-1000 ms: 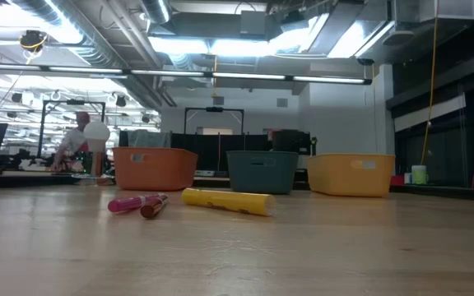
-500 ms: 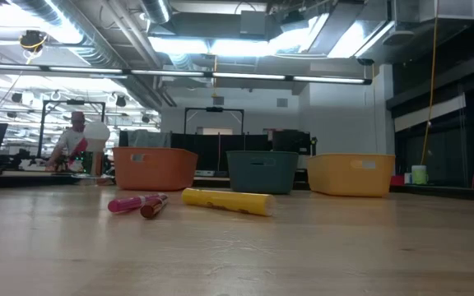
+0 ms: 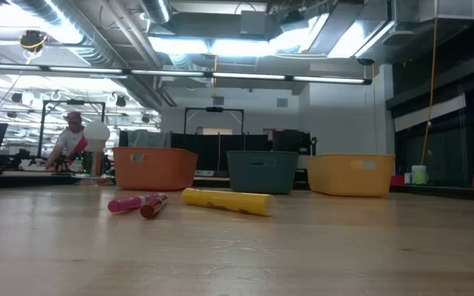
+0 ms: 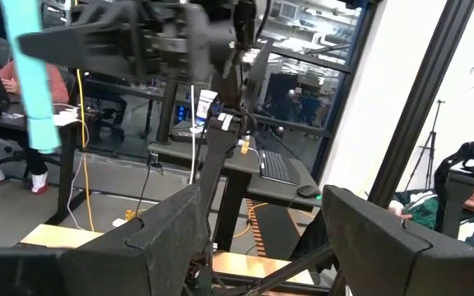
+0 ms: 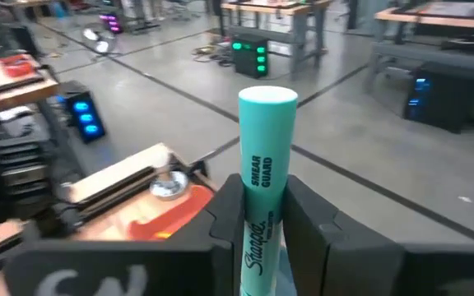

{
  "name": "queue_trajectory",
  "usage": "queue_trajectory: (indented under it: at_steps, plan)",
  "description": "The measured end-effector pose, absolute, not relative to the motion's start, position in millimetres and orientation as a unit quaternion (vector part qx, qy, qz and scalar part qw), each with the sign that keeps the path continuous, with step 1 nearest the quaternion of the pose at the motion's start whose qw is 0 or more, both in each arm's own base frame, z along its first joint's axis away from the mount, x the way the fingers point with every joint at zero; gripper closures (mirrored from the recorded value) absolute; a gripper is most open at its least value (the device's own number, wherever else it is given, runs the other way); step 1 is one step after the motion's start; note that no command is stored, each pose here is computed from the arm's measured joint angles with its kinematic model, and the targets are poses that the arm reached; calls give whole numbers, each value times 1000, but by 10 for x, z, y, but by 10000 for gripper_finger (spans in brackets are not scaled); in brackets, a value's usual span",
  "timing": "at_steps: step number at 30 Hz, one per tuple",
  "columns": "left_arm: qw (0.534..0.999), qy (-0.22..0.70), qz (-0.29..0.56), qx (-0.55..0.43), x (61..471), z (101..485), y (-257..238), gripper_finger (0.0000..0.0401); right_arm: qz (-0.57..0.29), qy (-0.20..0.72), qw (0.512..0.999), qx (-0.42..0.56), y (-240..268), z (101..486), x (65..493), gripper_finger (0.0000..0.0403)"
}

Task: Pick & Place Markers
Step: Put the light blue highlighter pen into the yellow bin

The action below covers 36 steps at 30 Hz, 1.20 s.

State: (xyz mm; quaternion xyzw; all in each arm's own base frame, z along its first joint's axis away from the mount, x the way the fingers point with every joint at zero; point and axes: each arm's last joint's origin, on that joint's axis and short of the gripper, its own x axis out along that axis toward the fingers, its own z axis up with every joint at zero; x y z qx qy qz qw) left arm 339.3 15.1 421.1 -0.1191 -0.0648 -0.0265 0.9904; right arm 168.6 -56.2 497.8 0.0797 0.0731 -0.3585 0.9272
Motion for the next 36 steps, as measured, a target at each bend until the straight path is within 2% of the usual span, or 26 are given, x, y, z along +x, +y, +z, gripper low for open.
queue_trajectory:
  at_steps: [8, 19, 32, 36]
  plan:
    - [990, -65, -26, -119, 3393, 4211, 151, 150, -402, 100, 907, 75, -825, 4904, 1729, 341]
    - [990, -65, -25, -119, 3393, 4212, 152, 150, -454, 241, 852, 97, -1206, 4528, 1899, 341]
    - [990, -65, -25, -119, 3393, 4212, 152, 150, -450, 357, 804, 151, -1642, 4099, 2098, 341]
    - [990, -65, -25, -119, 3393, 4212, 152, 150, -434, 374, 801, 175, -1723, 3858, 2126, 341]
